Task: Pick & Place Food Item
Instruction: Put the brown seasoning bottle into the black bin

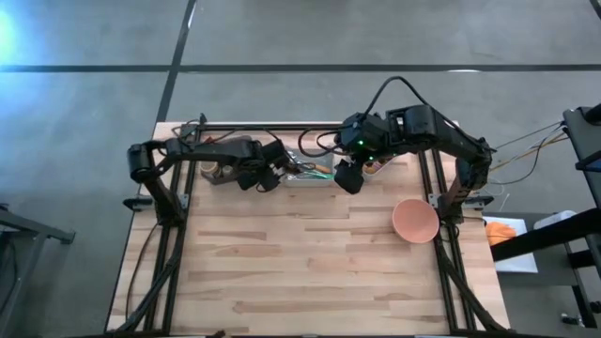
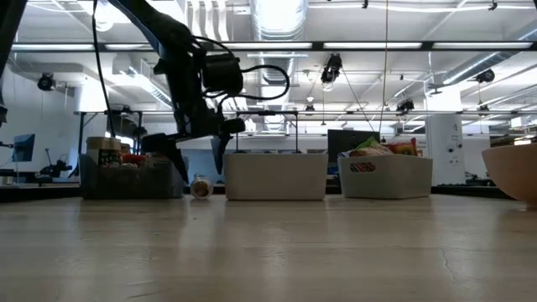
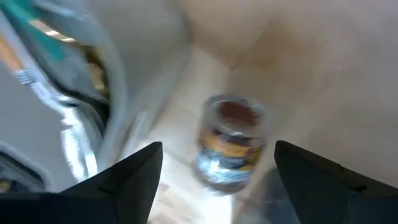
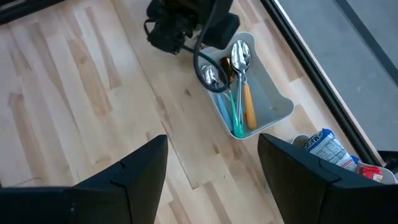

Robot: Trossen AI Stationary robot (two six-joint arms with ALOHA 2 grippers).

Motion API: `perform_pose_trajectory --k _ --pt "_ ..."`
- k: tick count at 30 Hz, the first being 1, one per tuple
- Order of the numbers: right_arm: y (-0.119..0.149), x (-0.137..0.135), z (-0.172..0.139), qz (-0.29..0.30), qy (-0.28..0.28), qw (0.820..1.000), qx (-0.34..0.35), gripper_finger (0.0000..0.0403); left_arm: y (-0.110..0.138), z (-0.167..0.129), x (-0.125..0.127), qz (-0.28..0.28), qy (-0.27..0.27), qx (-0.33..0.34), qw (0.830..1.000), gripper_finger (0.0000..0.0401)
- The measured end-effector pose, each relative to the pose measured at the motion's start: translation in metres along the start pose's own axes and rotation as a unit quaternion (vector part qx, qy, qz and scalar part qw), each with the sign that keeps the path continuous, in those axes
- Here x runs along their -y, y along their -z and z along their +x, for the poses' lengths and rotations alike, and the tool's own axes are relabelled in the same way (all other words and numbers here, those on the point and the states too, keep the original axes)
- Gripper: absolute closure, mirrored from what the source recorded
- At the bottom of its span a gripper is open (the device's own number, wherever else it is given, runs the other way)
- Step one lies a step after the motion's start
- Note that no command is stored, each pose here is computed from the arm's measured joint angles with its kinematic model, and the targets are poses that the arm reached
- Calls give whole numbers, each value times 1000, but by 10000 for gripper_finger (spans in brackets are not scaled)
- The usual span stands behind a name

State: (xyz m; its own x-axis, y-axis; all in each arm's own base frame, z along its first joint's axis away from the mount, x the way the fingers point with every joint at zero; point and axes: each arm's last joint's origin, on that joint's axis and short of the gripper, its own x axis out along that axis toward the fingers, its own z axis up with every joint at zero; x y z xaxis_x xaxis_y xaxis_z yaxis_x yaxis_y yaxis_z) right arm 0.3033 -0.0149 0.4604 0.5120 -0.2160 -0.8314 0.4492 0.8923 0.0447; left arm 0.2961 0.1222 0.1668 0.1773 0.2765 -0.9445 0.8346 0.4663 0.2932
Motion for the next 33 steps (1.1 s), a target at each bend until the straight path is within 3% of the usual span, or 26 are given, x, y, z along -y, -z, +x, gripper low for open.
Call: perform_pose_trajectory --k 18,28,33 --pt "0 0 1 -6 1 1000 -1 156 3 35 -1 25 34 -2 999 96" --pt "0 0 1 -6 0 1000 -1 156 2 35 -1 5 30 0 1000 220" --pt "1 -1 0 -7 0 1000 -1 156 -2 34 1 3 40 3 999 222"
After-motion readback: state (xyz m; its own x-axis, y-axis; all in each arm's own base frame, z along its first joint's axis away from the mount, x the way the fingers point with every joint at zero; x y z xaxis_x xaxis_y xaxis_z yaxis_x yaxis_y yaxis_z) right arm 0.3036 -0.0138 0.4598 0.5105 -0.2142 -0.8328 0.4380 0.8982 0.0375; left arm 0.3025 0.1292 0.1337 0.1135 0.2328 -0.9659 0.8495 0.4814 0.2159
